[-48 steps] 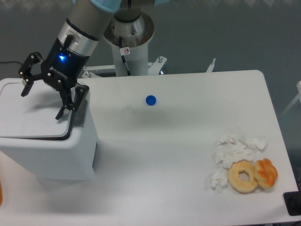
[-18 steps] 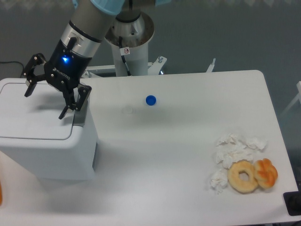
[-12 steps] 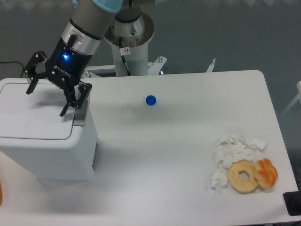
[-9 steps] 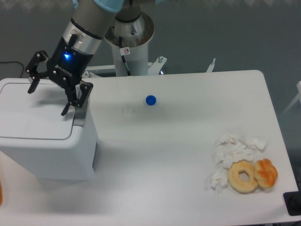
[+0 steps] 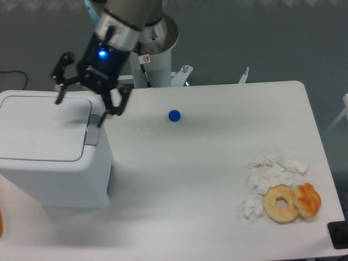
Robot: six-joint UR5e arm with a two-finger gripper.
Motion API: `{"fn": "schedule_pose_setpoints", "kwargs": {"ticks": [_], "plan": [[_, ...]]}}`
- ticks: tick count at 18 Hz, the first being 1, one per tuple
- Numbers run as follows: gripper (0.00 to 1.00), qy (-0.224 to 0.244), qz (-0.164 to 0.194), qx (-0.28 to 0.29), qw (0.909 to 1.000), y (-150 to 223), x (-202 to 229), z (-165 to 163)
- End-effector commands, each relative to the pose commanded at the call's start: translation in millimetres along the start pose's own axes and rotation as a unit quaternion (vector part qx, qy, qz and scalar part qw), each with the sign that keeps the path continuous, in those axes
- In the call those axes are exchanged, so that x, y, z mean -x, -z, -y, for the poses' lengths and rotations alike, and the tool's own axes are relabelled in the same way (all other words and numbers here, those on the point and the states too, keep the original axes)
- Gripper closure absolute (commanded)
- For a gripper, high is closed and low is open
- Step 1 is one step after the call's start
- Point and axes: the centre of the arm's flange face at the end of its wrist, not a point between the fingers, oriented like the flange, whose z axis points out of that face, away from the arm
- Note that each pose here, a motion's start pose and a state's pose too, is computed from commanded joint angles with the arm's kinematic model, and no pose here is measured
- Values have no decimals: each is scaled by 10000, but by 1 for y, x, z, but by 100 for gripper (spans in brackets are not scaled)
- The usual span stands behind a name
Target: Close the trash can
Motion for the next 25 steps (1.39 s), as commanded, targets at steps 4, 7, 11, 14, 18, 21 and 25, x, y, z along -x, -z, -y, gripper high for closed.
{"fn": "schedule_pose_setpoints", "kwargs": {"ticks": [4, 7, 11, 14, 18, 21, 25], "plan": [[0, -403, 345, -144, 9985, 26, 38, 2], [0, -871, 560, -146, 9945, 40, 62, -2], [0, -1614, 1227, 602, 9774, 43, 89, -21], [0, -2375, 1552, 1496, 9472, 52, 105, -33], [0, -2776, 1775, 2263, 9166, 58, 110, -45], [0, -3074, 1731, 2761, 8940, 65, 117, -50], [0, -3114, 1645, 2838, 8919, 75, 112, -54]]}}
